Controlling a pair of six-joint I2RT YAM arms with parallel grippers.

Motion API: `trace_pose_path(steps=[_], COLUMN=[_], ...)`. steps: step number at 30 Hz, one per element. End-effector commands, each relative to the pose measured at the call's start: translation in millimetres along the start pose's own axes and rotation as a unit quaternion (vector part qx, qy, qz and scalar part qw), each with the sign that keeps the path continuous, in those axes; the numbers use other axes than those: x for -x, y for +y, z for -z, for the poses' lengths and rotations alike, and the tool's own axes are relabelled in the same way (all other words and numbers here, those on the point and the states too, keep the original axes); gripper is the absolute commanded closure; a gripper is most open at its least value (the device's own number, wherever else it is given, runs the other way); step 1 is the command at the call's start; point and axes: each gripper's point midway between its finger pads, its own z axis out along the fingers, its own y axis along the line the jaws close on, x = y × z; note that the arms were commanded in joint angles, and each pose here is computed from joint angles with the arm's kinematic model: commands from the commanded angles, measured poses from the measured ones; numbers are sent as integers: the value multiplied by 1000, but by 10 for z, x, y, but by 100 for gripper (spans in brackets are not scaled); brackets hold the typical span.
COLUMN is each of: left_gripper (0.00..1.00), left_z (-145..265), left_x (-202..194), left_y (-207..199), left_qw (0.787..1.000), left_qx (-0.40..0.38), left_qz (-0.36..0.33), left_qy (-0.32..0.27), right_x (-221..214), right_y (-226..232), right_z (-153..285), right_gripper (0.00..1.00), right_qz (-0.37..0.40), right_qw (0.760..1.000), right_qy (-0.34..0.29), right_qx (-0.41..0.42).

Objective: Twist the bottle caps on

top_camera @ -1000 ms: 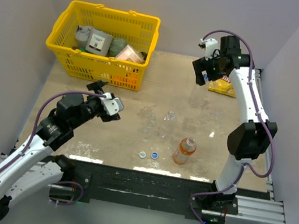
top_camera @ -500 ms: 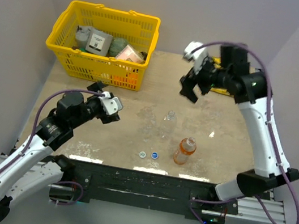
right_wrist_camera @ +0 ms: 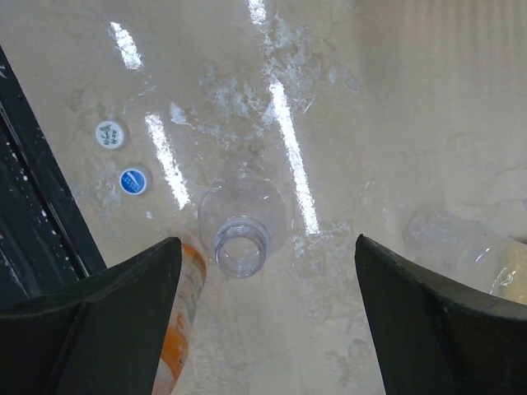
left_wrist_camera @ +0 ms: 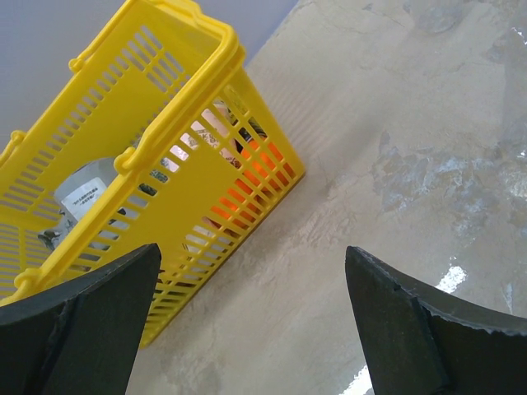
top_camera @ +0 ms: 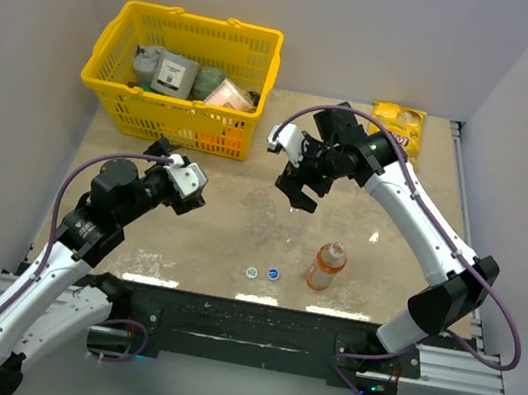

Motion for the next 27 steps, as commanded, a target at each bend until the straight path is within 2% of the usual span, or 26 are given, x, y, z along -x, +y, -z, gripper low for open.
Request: trace_pose_path(steps=[1,7,13,14,16,17,19,20,22,23,27], left_gripper=[1,1,1,0,0,1,1,0,1,0,0], left_z=[47,54,26,27,23,20,16,13,4,0,-7], left_x=[90,61,69,78,76,73,74,75,82,89,103], left_y=[59,63,56,55,52,50,41,27,2,-22,-166], left_qw=[1000,1000,1000,1000,1000,1000,1000,1000,999,999,998], left_qx=[9,12,9,8,7,6,4,0,-6,-13,-50], left_qz=[14,16,16,16,15,16,16,16,17,18,27], left_qy=[-18,-17,-21,-22,-22,-21,-22,-23,-26,-28,-34], right_x=[-56,-175,-245,-239,-232,-240,-254,-258,-254,-219,-32], right_y=[-73,-118,-95,-99,-84,-80,-48,-38,4,-3,-66], right_z=[-63,-142,-233,-232,-245,-249,-249,-242,-227,-185,-46], right_gripper=[13,20,36,42,49,57,67,75,83,100,100], right_qz=[5,-3,-6,-6,-6,-6,-3,-2,1,3,9], right_qw=[999,998,998,998,998,998,998,998,998,999,999], right_qy=[18,47,60,58,59,60,63,63,60,52,21], right_qx=[-27,-38,-30,-29,-25,-23,-15,-12,-3,-7,-22])
